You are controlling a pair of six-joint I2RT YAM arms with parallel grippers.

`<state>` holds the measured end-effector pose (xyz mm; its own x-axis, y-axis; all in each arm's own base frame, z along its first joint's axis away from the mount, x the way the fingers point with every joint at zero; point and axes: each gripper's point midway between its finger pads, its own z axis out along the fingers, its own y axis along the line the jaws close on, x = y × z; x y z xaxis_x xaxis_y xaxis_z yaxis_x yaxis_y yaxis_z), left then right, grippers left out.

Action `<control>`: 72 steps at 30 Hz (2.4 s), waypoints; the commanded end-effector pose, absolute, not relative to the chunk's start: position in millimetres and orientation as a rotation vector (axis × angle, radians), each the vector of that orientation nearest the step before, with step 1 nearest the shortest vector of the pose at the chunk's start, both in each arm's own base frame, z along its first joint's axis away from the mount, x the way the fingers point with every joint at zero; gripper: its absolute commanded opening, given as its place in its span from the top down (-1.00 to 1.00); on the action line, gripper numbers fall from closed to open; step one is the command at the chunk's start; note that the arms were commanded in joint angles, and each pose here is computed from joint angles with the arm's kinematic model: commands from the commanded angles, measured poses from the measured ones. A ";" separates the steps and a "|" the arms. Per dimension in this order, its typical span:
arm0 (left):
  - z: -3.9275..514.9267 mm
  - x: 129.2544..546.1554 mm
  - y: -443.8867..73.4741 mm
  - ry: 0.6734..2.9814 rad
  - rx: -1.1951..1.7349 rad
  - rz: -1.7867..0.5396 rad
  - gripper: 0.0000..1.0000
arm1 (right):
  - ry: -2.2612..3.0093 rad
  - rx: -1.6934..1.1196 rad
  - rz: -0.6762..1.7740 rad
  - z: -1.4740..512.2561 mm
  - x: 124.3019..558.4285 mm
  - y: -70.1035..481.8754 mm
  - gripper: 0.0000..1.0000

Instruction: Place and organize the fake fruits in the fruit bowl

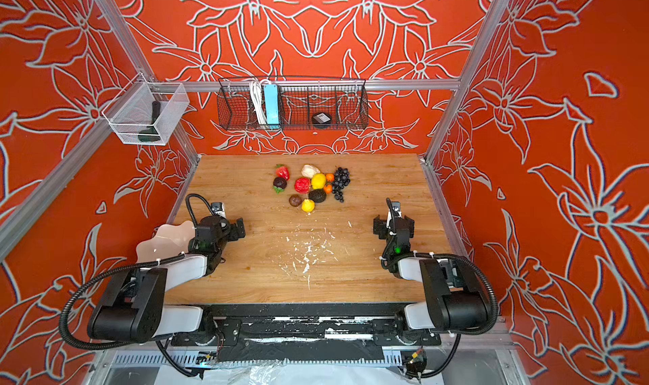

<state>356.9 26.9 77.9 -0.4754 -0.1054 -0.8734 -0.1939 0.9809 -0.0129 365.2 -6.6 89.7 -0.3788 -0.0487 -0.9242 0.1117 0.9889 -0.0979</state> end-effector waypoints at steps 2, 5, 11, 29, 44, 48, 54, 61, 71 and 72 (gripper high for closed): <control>85.5 363.6 26.5 2.052 -0.207 0.090 -0.98 | 1.949 0.053 -0.141 93.6 372.2 -5.7 -0.95; 85.5 363.6 26.6 2.052 -0.206 0.091 -0.98 | 1.947 0.053 -0.136 94.3 372.1 -6.3 -0.95; 85.0 363.6 26.0 2.055 -0.204 0.088 -0.98 | 1.949 0.052 -0.136 93.8 371.9 -6.2 -0.95; 85.4 363.2 25.8 2.052 -0.202 0.087 -0.98 | 1.949 0.053 -0.137 93.8 371.9 -6.6 -0.95; 122.8 347.2 10.7 1.997 -0.102 0.073 -0.97 | 1.882 -0.012 -0.093 116.5 359.6 3.4 -0.95; 148.4 344.8 -1.2 1.952 -0.052 0.108 -0.98 | 1.844 -0.070 -0.054 152.2 349.3 15.7 -0.95; 195.1 337.9 -15.0 1.919 -0.196 0.018 -0.98 | 1.758 -0.095 0.301 212.6 336.0 63.2 -0.95; 213.8 310.0 -35.4 1.970 -0.554 -0.387 -0.98 | 1.756 0.045 0.624 252.1 308.5 84.4 -0.95; 177.1 241.6 -7.1 1.998 -0.854 -0.372 -0.97 | 1.961 0.220 0.800 188.2 270.9 91.9 -0.95; 174.2 236.3 -1.7 2.019 -0.863 -0.323 -0.98 | 1.962 0.223 0.787 184.9 271.4 90.9 -0.95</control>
